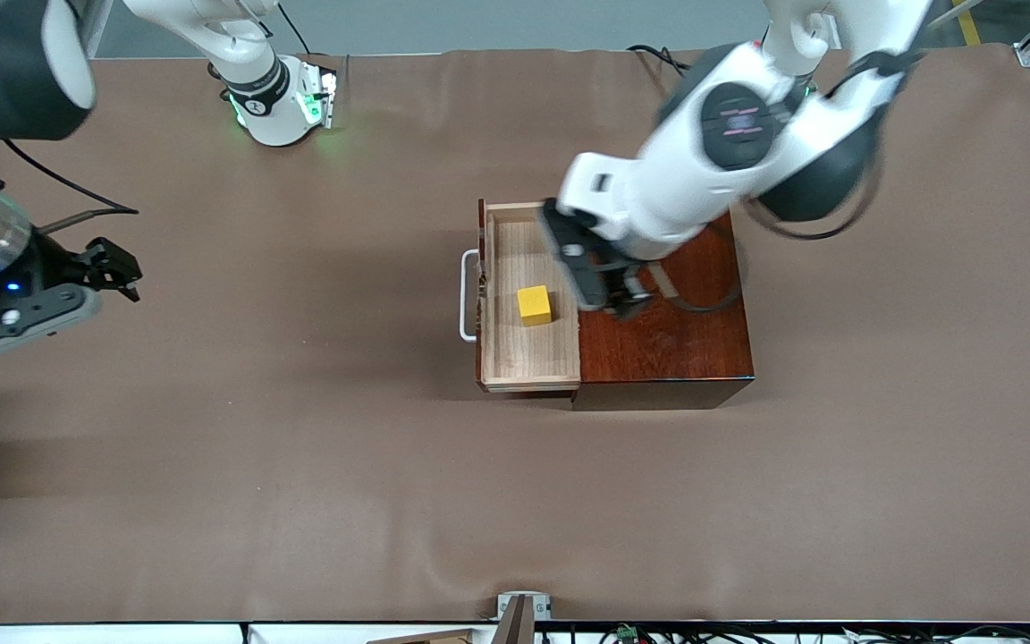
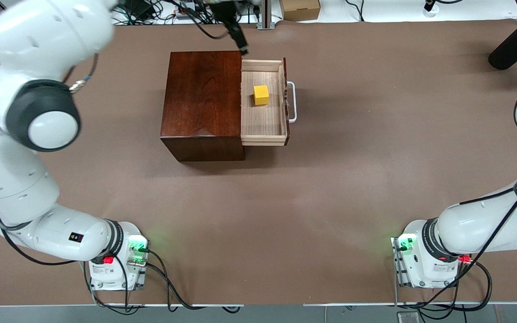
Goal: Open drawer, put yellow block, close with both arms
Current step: 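Lower the left gripper to the drawer front beside the handle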
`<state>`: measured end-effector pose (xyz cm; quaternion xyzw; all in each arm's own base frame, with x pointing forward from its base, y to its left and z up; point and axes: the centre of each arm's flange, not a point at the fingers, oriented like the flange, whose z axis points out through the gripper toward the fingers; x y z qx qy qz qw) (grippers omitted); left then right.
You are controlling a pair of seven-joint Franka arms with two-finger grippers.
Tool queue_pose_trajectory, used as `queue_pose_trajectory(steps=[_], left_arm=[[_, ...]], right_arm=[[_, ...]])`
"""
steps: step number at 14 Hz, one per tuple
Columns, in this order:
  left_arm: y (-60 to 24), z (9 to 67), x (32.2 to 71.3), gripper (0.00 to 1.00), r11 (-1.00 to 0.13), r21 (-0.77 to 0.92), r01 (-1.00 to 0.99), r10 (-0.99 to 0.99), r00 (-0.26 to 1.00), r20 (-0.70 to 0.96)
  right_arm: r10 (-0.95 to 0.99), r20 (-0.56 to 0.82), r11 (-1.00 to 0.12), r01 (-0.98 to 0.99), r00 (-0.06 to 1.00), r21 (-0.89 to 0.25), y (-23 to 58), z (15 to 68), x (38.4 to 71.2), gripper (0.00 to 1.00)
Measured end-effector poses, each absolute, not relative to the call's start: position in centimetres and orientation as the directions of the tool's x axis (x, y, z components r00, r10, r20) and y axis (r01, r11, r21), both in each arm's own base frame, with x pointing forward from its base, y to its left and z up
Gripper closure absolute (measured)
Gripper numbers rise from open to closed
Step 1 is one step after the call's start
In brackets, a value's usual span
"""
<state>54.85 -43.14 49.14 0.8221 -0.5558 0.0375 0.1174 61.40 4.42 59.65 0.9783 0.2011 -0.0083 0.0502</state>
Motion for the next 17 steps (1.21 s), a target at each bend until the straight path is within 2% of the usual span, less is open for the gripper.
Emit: queue_pose_trajectory(steps=[5, 9, 12, 17], left_arm=[[-51.5, 43.2, 52.8, 0.0, -0.249, 0.094, -0.964, -0.935, 0.264, 0.237], [-56.2, 37.9, 50.5, 0.0, -0.125, 0.021, -0.992, -0.96, 0.126, 0.249], [-58.2, 34.7, 49.5, 0.0, -0.103, 0.009, -0.995, -0.961, 0.102, 0.259], [-57.7, 32.2, 50.4, 0.0, -0.104, 0.002, -0.995, -0.967, 0.102, 0.233]], right_arm=[[0.2, -0.005, -0.98, 0.2, 0.98, 0.017, 1.6, 61.9, 58.9, 0.0], [0.103, -0.027, -0.995, 0.104, 0.994, 0.01, 1.4, 62.5, 55.9, 0.0], [0.068, -0.047, -0.998, 0.069, 0.997, 0.011, 0.4, 63.2, 54.8, 0.0], [0.048, -0.05, -0.999, 0.049, 0.998, 0.008, -0.7, 63.2, 54.7, 0.0]])
